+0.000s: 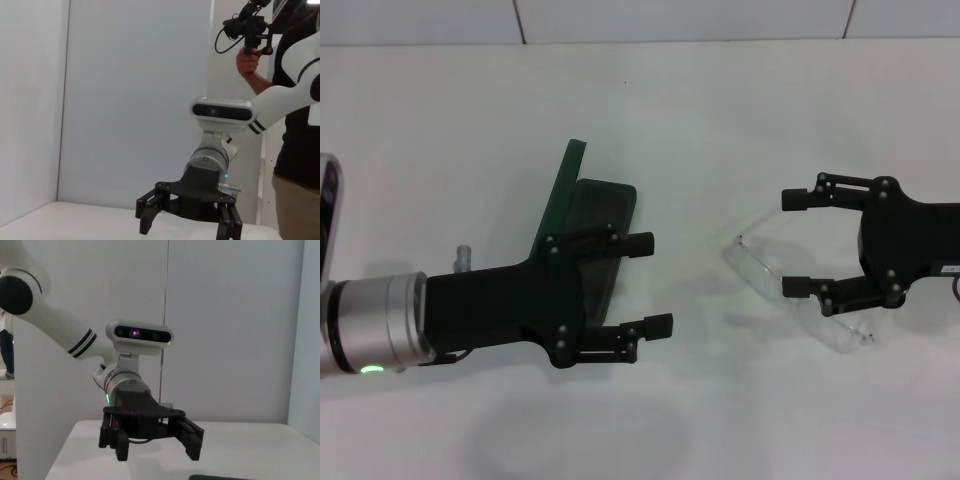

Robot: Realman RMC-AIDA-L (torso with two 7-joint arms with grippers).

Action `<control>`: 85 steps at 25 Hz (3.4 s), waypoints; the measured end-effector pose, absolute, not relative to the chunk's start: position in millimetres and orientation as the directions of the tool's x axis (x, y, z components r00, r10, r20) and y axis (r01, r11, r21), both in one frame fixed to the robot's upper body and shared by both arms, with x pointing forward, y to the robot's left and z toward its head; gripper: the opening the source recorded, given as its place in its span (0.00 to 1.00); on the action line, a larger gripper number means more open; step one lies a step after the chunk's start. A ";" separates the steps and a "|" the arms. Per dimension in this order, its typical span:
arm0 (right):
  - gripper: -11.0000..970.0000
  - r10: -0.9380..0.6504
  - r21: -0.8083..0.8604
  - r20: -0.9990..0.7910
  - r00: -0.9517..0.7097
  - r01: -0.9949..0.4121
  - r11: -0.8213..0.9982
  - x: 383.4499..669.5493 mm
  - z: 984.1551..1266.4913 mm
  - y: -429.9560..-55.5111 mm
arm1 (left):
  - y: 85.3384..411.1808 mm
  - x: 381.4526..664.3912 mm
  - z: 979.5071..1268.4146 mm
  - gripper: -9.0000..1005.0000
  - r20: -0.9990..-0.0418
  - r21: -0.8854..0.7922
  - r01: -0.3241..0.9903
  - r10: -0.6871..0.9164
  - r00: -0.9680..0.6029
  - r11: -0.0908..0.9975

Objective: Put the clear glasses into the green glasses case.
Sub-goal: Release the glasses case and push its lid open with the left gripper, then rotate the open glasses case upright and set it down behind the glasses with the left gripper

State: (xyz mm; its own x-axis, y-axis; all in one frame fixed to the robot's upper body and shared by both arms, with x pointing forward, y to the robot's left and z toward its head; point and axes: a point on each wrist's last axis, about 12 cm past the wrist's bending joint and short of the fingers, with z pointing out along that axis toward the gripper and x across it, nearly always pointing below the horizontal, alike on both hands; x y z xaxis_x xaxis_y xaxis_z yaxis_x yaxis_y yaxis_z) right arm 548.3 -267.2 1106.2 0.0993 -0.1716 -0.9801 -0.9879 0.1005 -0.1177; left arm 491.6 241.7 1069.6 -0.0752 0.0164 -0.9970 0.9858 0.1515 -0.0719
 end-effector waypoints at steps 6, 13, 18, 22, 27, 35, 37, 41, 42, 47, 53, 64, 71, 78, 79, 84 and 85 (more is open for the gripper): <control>0.91 -0.177 -0.131 -0.978 0.113 -0.987 0.090 547.8 1105.6 -265.4 | 242.1 491.2 1068.6 0.82 -0.997 -0.071 0.984 0.016 -0.075 0.161; 0.90 -0.192 -0.156 -0.972 0.133 -0.981 0.116 551.3 1103.5 -263.6 | 246.0 501.6 1075.1 0.82 -0.995 -0.098 0.967 -0.027 -0.095 0.237; 0.89 -0.187 -0.154 -0.974 0.125 -0.977 0.145 550.8 1102.5 -267.4 | 271.0 525.4 1103.1 0.82 -0.966 -0.259 0.920 -0.074 -0.249 0.295; 0.89 -0.171 -0.152 -0.978 0.120 -0.969 0.193 548.4 1101.4 -275.1 | 282.3 548.8 1110.8 0.81 -0.898 -0.405 0.816 -0.013 -0.439 0.412; 0.88 -0.169 -0.153 -0.978 0.119 -0.967 0.203 546.6 1099.9 -276.7 | 274.6 560.8 1109.3 0.81 -0.832 -0.426 0.737 0.094 -0.548 0.525; 0.87 -0.170 -0.151 -0.978 0.119 -0.970 0.189 545.4 1098.9 -274.2 | 265.3 561.8 1105.9 0.81 -0.789 -0.376 0.689 0.177 -0.589 0.619; 0.87 -0.173 -0.154 -0.977 0.123 -0.972 0.178 545.6 1099.1 -272.3 | 265.0 561.9 1105.0 0.81 -0.782 -0.376 0.682 0.180 -0.596 0.627; 0.86 -0.173 -0.162 -0.976 0.133 -0.972 0.167 546.9 1100.9 -269.5 | 266.9 562.5 1101.8 0.80 -0.771 -0.377 0.661 0.176 -0.613 0.649; 0.86 -0.174 -0.163 -0.976 0.134 -0.973 0.166 546.9 1101.0 -269.1 | 267.3 563.0 1100.9 0.80 -0.768 -0.375 0.654 0.175 -0.616 0.657; 0.85 -0.173 -0.162 -0.976 0.133 -0.973 0.162 547.3 1101.5 -268.2 | 267.0 564.1 1095.9 0.80 -0.741 -0.366 0.632 0.197 -0.642 0.683; 0.85 -0.172 -0.163 -0.976 0.135 -0.974 0.160 547.6 1101.9 -267.6 | 262.0 567.5 1093.9 0.80 -0.726 -0.342 0.636 0.235 -0.647 0.692; 0.83 -0.173 -0.169 -0.975 0.140 -0.972 0.165 546.3 1100.4 -268.3 | 259.1 571.8 1097.8 0.36 -0.743 -0.301 0.674 0.277 -0.609 0.674; 0.82 -0.178 -0.203 -0.968 0.174 -0.965 0.163 537.8 1093.4 -270.4 | 257.4 580.6 1108.5 0.28 -0.781 -0.242 0.715 0.306 -0.545 0.656; 0.81 -0.197 -0.202 -0.964 0.177 -0.973 0.110 528.2 1082.7 -261.1 | 229.7 609.7 1130.7 0.21 -0.827 0.000 0.841 0.473 -0.304 0.541; 0.81 -0.194 -0.204 -0.964 0.181 -0.973 0.108 526.6 1081.5 -259.7 | 224.7 613.8 1134.2 0.20 -0.827 0.031 0.854 0.493 -0.270 0.519; 0.81 -0.185 -0.207 -0.965 0.184 -0.972 0.114 517.0 1075.5 -259.7 | 190.2 628.0 1144.9 0.20 -0.796 0.196 0.924 0.604 -0.046 0.329; 0.81 -0.184 -0.204 -0.966 0.181 -0.972 0.116 515.3 1074.2 -260.0 | 182.9 629.5 1145.9 0.21 -0.787 0.211 0.932 0.617 -0.018 0.296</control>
